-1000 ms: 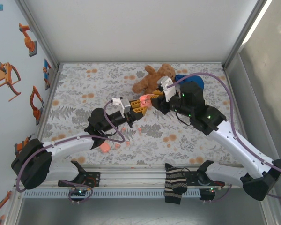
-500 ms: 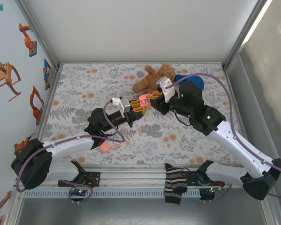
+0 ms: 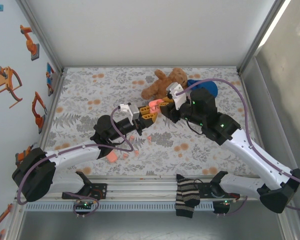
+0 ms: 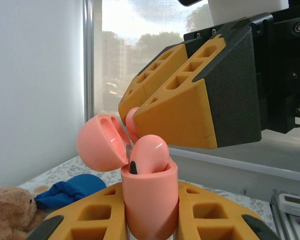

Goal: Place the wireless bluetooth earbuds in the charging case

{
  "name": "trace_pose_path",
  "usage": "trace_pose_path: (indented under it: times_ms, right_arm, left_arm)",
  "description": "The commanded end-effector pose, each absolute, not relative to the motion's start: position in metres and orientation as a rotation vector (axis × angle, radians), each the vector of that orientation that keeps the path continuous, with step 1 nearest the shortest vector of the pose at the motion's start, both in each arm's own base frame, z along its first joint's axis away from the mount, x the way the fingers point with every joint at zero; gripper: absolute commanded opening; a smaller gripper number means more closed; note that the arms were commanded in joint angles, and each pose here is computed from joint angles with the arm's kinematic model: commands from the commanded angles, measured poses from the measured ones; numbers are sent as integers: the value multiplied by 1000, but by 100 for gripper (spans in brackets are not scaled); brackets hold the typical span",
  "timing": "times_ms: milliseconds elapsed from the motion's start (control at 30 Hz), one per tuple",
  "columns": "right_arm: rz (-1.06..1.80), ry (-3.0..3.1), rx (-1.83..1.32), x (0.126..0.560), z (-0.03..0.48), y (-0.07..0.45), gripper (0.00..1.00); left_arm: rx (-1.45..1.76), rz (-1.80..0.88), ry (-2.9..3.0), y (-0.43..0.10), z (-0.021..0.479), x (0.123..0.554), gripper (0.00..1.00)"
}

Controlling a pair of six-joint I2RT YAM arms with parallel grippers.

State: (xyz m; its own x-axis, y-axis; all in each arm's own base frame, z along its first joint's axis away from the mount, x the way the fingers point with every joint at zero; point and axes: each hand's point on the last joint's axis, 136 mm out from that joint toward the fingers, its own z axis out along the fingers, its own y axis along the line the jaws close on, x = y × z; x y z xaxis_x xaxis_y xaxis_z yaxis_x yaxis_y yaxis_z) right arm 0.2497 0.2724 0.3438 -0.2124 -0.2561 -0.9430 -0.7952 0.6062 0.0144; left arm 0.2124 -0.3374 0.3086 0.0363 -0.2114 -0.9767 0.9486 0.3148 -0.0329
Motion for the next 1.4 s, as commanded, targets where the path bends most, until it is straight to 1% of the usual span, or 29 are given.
trace_pose_path:
  times_ms: [0, 233, 333, 533, 967, 1100, 1167, 1300, 1367]
  right_arm:
    - [685, 1766, -882, 242, 343, 279, 27]
    - [710, 1767, -869, 240, 347, 280, 28]
    - [717, 1767, -865, 240, 348, 281, 32]
    - [727, 1760, -859, 239, 353, 281, 34]
    - [728, 1718, -806, 241, 383, 276, 40]
    - [738, 1705, -774, 241, 397, 273, 48]
    - [748, 1699, -759, 240, 404, 273, 54]
    - [728, 1704, -710, 242, 415, 265, 63]
    - [716, 1708, -691, 243, 417, 261, 70]
  left_arm:
    - [786, -1076, 1098, -336, 336, 210, 0]
    - [786, -1073, 1096, -336, 335, 210, 0]
    - [785, -1074, 1098, -336, 334, 210, 0]
    - [779, -1077, 1093, -336, 334, 210, 0]
    - [776, -1078, 1096, -336, 330, 211, 0]
    - [778, -1076, 1098, -336, 328, 211, 0]
    - [777, -1076, 1099, -336, 328, 211, 0]
    - [776, -1074, 1090, -335, 328, 210, 0]
    - [776, -1066, 1081, -333, 329, 209, 0]
